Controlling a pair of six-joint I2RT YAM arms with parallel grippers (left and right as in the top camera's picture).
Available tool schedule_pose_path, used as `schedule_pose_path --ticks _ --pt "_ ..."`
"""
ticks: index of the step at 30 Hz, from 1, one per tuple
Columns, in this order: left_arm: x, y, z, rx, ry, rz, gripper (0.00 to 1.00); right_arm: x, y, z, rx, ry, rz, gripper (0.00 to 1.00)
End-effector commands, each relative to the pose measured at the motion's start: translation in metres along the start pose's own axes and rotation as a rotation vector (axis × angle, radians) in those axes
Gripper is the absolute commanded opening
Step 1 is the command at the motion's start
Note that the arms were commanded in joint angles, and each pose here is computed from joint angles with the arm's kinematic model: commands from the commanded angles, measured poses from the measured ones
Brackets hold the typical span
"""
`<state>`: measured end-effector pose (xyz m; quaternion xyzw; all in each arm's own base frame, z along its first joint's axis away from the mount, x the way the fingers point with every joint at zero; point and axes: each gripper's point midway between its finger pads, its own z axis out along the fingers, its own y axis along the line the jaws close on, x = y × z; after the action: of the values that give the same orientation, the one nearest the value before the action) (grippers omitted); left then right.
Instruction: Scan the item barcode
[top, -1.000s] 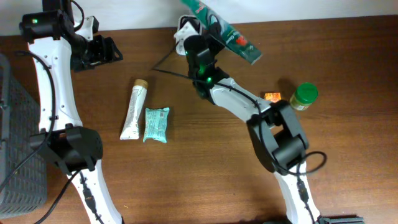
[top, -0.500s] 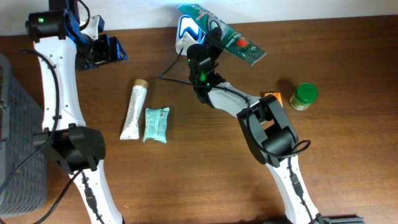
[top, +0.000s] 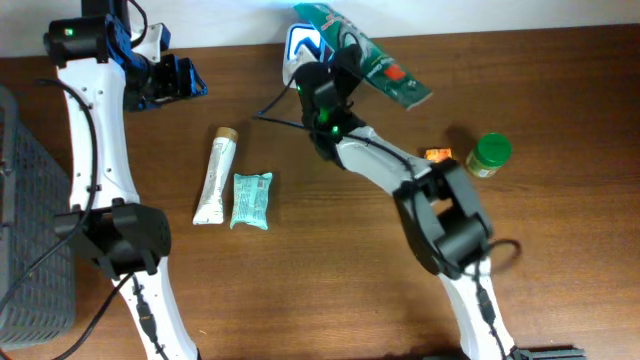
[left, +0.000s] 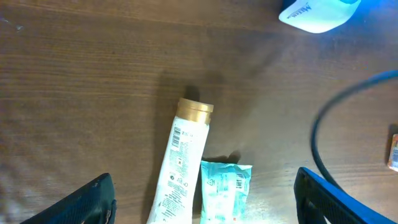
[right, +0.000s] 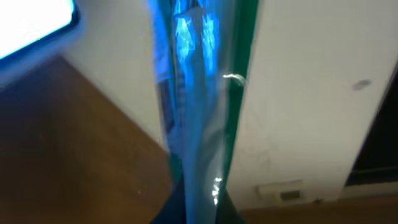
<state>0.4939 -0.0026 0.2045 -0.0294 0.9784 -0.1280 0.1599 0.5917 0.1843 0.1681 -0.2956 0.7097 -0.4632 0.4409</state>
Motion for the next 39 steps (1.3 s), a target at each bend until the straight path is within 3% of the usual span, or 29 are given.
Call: schedule_pose_path --ticks 1,5,9,14,18,21,22,23,24,26,28,32,34,35,39 --pt "-0.002 -0.013 -0.003 0.005 -0.015 0.042 0.82 -0.016 -0.055 -0.034 -0.110 -0.056 0.257 0.04" --pt "-0.002 -0.021 -0.001 0.010 -0.015 0.057 0.82 -0.006 -0.119 -0.101 -0.425 -0.072 0.673 0.04" --pt "-0.004 -0.027 0.000 0.014 -0.022 0.070 0.82 0.067 -0.157 -0.140 -0.655 0.155 1.011 0.04" --pt "-0.003 -0.028 0.001 0.012 -0.020 0.074 0.82 0.176 -0.098 -0.141 -0.932 0.610 1.027 0.04" --pt "-0.002 -0.034 0.002 0.016 -0.018 0.085 0.82 0.234 -0.043 -0.121 -0.960 0.814 1.014 0.04" --pt "-0.002 -0.034 0.002 0.015 -0.018 0.085 0.89 0.271 -0.020 -0.109 -0.929 0.928 1.016 0.04" --pt "-0.002 -0.034 0.002 0.016 -0.018 0.084 0.89 0.280 -0.023 -0.105 -0.898 0.948 1.016 0.08" --pt "-0.002 -0.034 0.002 0.015 -0.018 0.084 0.89 0.288 -0.026 -0.103 -0.874 0.964 1.018 0.30" --pt "-0.002 -0.034 0.002 0.015 -0.018 0.085 0.90 0.294 -0.029 -0.102 -0.869 0.970 1.023 0.45" --pt "-0.003 -0.034 0.002 0.015 -0.019 0.085 0.92 0.299 -0.037 -0.102 -0.876 0.969 1.001 0.60" --pt "-0.003 -0.034 0.002 0.016 -0.022 0.086 0.93 0.291 -0.051 -0.102 -0.884 0.948 1.002 0.63" --pt "-0.007 -0.021 0.001 -0.051 -0.037 0.084 0.94 0.190 -0.044 -0.131 -1.260 0.676 1.057 0.63" --pt "-0.008 -0.011 0.000 -0.110 -0.040 0.083 0.98 0.155 -0.029 -0.142 -1.309 0.638 1.054 0.62" --pt "-0.011 -0.003 -0.001 -0.153 -0.051 0.084 0.99 0.119 -0.005 -0.155 -1.346 0.632 1.053 0.62" --pt "-0.022 0.003 -0.003 -0.173 -0.093 0.082 1.00 0.053 0.075 -0.188 -1.430 0.697 1.065 0.62"
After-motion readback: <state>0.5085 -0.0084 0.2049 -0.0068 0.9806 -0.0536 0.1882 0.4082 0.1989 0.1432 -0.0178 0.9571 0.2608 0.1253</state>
